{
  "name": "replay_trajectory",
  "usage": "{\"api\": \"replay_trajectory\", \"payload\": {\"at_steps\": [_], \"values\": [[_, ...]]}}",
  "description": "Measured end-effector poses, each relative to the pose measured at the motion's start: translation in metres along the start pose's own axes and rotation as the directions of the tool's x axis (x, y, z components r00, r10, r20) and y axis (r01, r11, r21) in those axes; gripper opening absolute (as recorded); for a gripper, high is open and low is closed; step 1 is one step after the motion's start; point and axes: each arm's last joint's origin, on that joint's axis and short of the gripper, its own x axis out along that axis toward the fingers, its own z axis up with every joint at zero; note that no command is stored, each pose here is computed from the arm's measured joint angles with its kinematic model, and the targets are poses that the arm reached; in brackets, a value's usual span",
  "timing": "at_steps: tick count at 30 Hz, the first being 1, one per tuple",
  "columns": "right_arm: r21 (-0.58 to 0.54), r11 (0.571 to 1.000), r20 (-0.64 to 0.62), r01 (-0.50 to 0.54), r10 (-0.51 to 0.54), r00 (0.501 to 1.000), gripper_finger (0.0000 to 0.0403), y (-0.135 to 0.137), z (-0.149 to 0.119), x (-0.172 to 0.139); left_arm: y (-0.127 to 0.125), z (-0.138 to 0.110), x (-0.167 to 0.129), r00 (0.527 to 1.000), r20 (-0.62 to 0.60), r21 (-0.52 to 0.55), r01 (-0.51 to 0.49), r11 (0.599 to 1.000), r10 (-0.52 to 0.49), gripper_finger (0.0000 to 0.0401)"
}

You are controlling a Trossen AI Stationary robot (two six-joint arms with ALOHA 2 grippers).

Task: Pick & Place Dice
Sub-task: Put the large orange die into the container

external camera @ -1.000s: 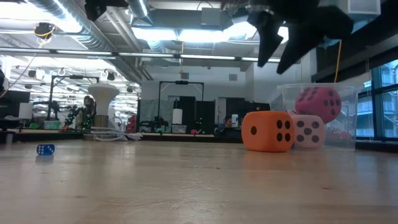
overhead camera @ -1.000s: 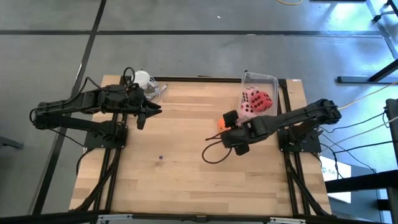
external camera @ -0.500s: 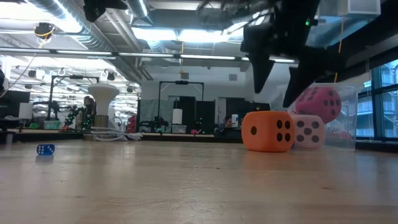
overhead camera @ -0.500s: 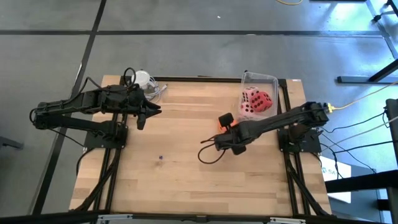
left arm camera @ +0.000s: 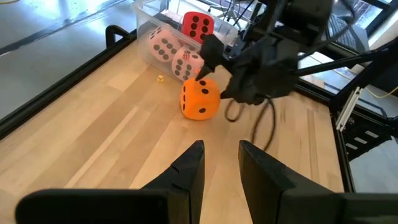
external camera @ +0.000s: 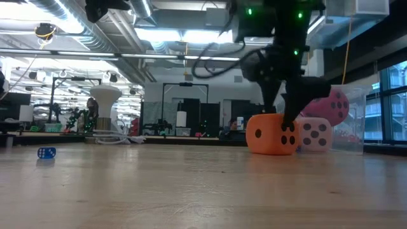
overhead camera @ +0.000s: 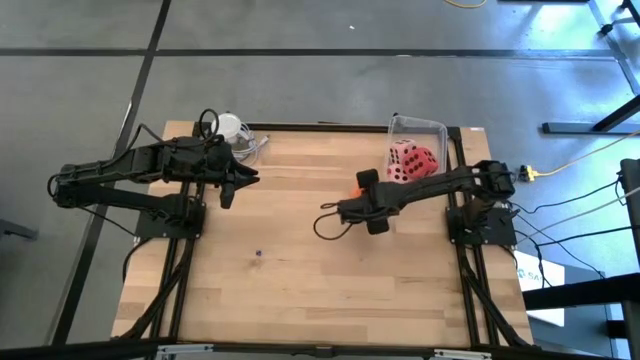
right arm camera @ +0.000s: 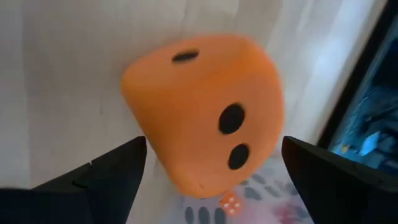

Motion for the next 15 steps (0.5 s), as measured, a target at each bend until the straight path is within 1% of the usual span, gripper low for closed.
{"api": "replay_trajectory", "payload": {"at_steps": [3, 5, 8, 12, 15], "values": [[0.000, 0.999, -0.040, -0.036, 0.036, 0.999, 0.0371, 0.001, -0.007, 0.013, 0.000, 0.000, 0.000, 1.000, -0.001, 0.000, 0.001, 1.000, -0.001, 0.0090], [0.001, 1.000, -0.049, -0.031, 0.031, 0.998, 0.0371, 0.002, -0.011, 0.019, 0.000, 0.000, 0.000, 1.000, -0.001, 0.000, 0.001, 1.000, -0.001, 0.0090], [0.004, 1.000, -0.051, 0.009, -0.009, 0.999, 0.0371, 0.005, -0.013, 0.027, 0.000, 0.000, 0.000, 1.000, -0.001, 0.000, 0.001, 1.000, -0.001, 0.0090], [0.015, 0.999, -0.037, 0.034, -0.034, 0.999, 0.0371, 0.005, -0.012, 0.027, 0.000, 0.000, 0.000, 1.000, -0.001, 0.000, 0.000, 1.000, 0.000, 0.0090], [0.019, 1.000, -0.018, 0.014, -0.013, 1.000, 0.0371, 0.005, -0.009, 0.024, 0.000, 0.000, 0.000, 1.000, -0.001, 0.000, 0.000, 1.000, 0.000, 0.0090]]}}
